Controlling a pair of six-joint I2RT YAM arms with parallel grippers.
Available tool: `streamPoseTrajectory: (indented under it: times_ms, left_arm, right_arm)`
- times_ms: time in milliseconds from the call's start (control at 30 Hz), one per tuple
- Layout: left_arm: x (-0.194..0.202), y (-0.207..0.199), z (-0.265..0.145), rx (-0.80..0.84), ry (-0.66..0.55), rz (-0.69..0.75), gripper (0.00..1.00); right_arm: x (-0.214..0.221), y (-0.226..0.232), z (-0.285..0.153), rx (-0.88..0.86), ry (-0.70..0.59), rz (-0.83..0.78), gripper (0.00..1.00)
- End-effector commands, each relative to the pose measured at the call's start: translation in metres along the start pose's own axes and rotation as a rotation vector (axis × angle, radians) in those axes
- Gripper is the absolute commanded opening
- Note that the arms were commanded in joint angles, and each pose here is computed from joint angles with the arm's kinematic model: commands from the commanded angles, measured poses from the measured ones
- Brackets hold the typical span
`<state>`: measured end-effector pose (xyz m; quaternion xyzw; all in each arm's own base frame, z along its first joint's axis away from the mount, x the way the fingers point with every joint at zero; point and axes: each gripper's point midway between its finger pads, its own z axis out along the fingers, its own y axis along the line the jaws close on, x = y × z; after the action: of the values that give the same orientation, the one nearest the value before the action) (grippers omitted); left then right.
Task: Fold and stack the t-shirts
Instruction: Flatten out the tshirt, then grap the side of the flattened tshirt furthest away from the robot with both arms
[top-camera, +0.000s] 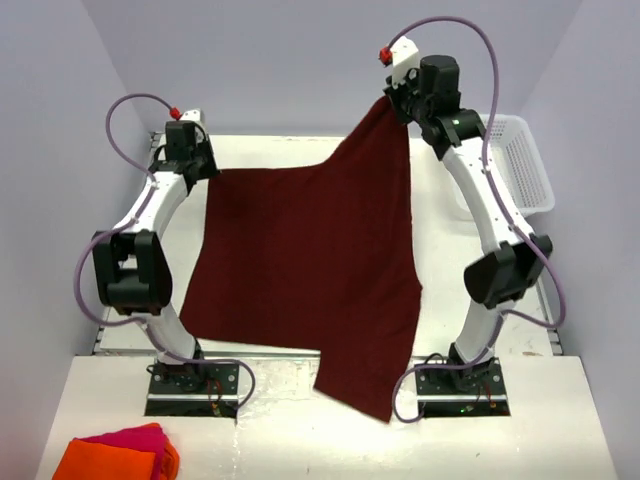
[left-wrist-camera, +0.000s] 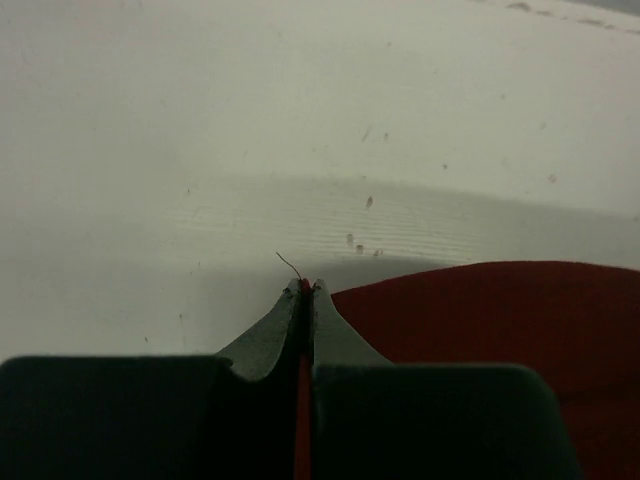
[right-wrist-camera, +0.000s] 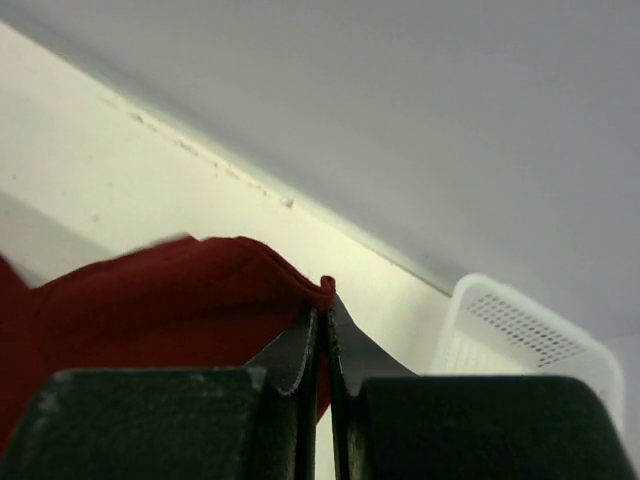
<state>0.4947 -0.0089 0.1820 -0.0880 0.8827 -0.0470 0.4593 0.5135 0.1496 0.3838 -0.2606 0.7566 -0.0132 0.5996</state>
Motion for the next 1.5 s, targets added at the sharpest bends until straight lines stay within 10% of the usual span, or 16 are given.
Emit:
streamPoseTrajectory:
  times_ms: [0,500,833,1467]
  left_arm:
    - [-0.032,0.015,0.020,-0.034,-0.096,-0.027,0.00]
    - [-0.019,0.030,0.144,-0.049,-0.002,0.033,0.00]
    - [-0.061,0.015,0.156,0.011,-0.086,0.028,0.00]
    - [0.014,0.023,0.146,0.001,0.083,0.005,0.00]
  right_arm:
    - [-0.022,-0.020,0.007,0.011,-0.093,0.029,0.00]
    - [0.094,-0.019,0.144,-0.069,0.094,0.114,0.00]
    - [0.112,-0.030,0.146,-0.065,0.122,0.150,0.00]
    - [0.169,0.004,0.112,-0.132,0.298,0.264,0.00]
